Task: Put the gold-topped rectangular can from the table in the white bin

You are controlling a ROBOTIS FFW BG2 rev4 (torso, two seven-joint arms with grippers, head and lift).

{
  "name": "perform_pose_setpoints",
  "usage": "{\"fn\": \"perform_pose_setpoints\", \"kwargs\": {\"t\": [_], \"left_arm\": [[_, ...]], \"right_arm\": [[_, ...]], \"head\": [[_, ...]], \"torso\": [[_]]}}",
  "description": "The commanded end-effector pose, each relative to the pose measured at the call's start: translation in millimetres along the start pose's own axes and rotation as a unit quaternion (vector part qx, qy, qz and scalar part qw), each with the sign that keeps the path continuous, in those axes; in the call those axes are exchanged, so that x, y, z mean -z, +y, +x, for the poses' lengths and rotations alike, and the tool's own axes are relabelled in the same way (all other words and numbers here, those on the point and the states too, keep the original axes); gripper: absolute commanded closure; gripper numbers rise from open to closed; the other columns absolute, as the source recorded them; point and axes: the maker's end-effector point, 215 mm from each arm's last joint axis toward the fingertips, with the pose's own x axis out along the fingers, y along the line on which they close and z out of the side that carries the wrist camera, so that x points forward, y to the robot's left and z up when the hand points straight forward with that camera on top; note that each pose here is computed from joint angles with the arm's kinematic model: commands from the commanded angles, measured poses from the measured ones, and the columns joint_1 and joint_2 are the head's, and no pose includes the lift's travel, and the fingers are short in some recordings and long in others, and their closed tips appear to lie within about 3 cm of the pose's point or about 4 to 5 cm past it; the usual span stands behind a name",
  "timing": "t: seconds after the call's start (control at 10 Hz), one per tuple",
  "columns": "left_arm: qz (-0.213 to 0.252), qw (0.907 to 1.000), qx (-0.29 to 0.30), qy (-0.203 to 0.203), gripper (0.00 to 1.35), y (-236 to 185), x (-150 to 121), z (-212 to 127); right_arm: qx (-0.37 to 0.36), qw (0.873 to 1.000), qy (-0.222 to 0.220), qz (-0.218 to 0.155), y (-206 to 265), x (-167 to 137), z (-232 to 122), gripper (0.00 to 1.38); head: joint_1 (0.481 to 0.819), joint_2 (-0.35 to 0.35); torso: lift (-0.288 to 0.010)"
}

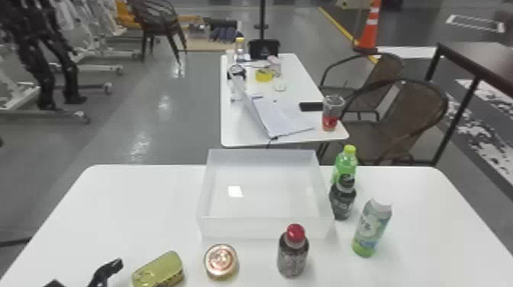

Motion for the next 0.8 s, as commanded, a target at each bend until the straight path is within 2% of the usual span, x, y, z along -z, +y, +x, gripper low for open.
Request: {"fn": "perform_pose_setpoints", "kwargs": {"t": [0.0, 0.6, 0.7], "left_arm": [[0.016, 0.9996, 0.018, 0.016, 0.13, 8.9, 4.8, 6.5], [-0.01, 0.9942, 0.096, 0.047, 0.13, -18.9, 33.1, 30.7], [0.007, 0.9932, 0.105, 0.049, 0.13, -21.3, 29.8, 36.0]], "right_arm": [[0.0, 1.0, 0.0, 0.001, 0.0, 0.4, 0.7, 0.13], [0.0, 1.0, -0.001, 0.002, 0.3, 0.1, 2.8, 0.13], [0.002, 1.0, -0.001, 0.008, -1.2, 1.4, 2.0, 0.13]], "head": [[0.549, 0.0], [0.549, 0.0], [0.549, 0.0]], "torso": [[-0.1], [-0.1], [-0.1]]}}
